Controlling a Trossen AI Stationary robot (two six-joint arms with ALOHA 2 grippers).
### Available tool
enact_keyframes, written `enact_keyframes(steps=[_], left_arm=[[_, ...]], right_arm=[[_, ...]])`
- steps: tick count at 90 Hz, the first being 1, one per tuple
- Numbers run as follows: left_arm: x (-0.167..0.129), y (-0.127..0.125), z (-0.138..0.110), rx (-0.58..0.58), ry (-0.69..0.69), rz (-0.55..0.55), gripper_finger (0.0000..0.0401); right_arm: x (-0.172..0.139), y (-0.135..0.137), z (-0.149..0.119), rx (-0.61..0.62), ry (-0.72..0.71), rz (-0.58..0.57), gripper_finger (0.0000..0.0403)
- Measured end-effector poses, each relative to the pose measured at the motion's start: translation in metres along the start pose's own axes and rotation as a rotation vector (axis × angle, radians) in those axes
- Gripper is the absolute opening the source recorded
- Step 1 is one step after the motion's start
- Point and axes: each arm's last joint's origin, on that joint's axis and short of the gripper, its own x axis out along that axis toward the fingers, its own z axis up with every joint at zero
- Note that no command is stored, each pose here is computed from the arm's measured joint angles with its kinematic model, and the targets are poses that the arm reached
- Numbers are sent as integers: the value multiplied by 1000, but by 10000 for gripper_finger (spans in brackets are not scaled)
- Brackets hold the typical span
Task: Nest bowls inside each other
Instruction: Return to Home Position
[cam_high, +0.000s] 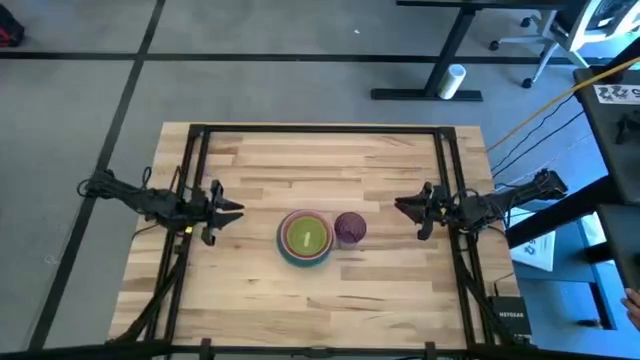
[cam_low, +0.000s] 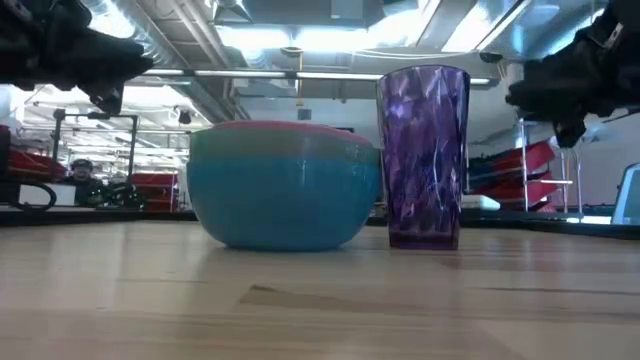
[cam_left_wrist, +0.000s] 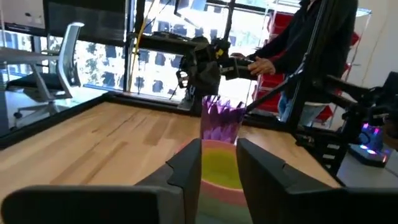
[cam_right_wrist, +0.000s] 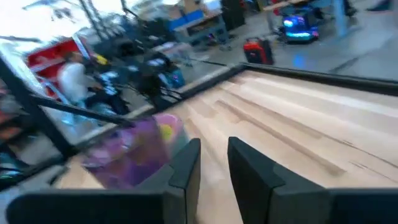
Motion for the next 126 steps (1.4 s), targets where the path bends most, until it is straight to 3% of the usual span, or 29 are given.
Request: enact_keyframes(steps=[23,126], left_arm=[[0,0,0,189,1,18,83],[0,0,0,249,4,18,83]], right_arm=[[0,-1,0,-5,-15,-32,67],[0,-1,0,-8,-9,-20,67]])
